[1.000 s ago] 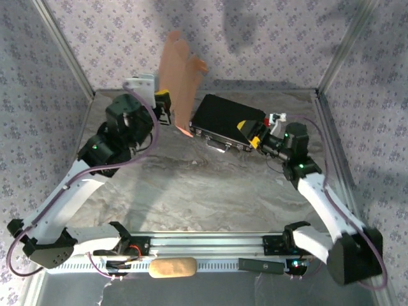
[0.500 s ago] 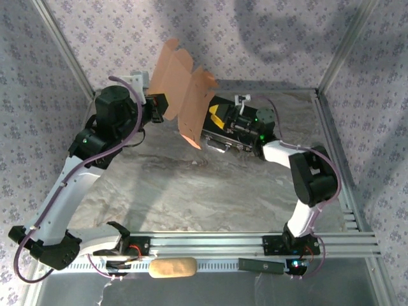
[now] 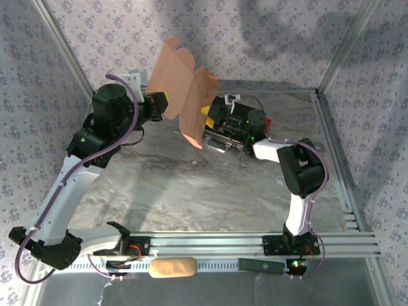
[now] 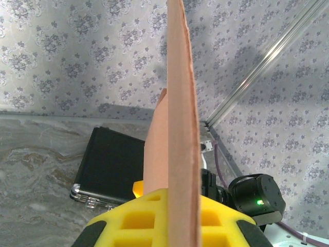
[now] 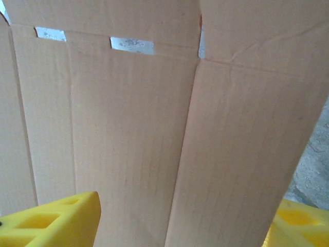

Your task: Fold the paper box

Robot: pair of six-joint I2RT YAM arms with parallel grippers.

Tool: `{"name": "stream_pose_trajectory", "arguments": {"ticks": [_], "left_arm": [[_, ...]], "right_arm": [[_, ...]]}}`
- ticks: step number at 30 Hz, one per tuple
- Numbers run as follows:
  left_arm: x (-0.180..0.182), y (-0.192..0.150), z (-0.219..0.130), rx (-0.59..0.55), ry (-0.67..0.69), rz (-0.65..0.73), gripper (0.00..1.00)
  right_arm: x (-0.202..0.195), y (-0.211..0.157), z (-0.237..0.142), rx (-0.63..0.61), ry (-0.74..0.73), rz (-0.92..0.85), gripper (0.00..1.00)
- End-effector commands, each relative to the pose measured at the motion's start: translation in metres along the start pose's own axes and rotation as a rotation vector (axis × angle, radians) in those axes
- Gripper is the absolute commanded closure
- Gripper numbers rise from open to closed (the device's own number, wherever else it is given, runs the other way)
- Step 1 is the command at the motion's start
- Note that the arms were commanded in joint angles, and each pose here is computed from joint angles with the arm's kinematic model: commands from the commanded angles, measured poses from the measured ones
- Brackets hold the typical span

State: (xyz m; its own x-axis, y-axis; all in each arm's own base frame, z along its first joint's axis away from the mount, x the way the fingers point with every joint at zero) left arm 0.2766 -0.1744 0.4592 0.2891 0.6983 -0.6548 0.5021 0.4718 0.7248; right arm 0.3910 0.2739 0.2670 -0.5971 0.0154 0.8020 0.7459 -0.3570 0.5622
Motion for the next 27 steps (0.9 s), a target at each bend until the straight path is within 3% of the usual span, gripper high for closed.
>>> {"name": "stream_pose_trajectory", "arguments": {"ticks": [1, 8, 15, 17, 18, 20, 22, 24, 27], "left_arm": [[-0.006, 0.009, -0.008, -0.022, -0.022, -0.008, 1.00], [-0.001, 0.009, -0.007, -0.021, -0.019, -0.022, 1.00], [0.003, 0.009, -0.010, -0.016, -0.008, -0.023, 1.00], [0.008, 0.006, -0.011, -0.011, 0.007, -0.034, 1.00], [0.011, 0.005, -0.012, -0.011, 0.017, -0.048, 0.95], [0.024, 0.001, -0.020, -0.014, 0.077, -0.087, 0.59], [0.036, -0.003, -0.036, -0.032, 0.145, -0.118, 0.34], [0.054, -0.011, -0.057, -0.048, 0.239, -0.163, 0.28], [0.072, -0.028, -0.085, -0.078, 0.275, -0.246, 0.20]], "right_arm": [[0.019, 0.003, 0.000, -0.010, 0.053, -0.051, 0.34], [0.014, 0.000, 0.000, 0.005, 0.016, -0.036, 0.53], [0.003, -0.001, 0.000, 0.010, -0.049, -0.023, 0.83], [0.004, -0.004, -0.001, 0.045, -0.109, -0.040, 0.99], [0.004, -0.005, -0.001, 0.063, -0.151, -0.047, 1.00], [0.006, -0.011, -0.008, 0.149, -0.304, -0.111, 1.00], [0.020, -0.014, -0.015, 0.268, -0.480, -0.245, 1.00], [0.029, -0.022, -0.022, 0.436, -0.640, -0.434, 1.00], [0.031, -0.032, -0.035, 0.671, -0.801, -0.612, 1.00]]}}
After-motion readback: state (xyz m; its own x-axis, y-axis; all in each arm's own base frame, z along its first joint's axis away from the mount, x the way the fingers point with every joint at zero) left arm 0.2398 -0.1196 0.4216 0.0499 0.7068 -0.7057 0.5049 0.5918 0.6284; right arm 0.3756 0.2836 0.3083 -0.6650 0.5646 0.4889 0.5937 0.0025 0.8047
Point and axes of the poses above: each hand's point on the last joint's axis, 136 mm out from that joint toward the fingers, its own z axis out along the fingers, its own x axis along the line the jaws close on, y = z × x, the point moved 4 cm from there along -z, back along the fingers, and after that the axes turned 12 degrees about -z, right-handed, at the moved point
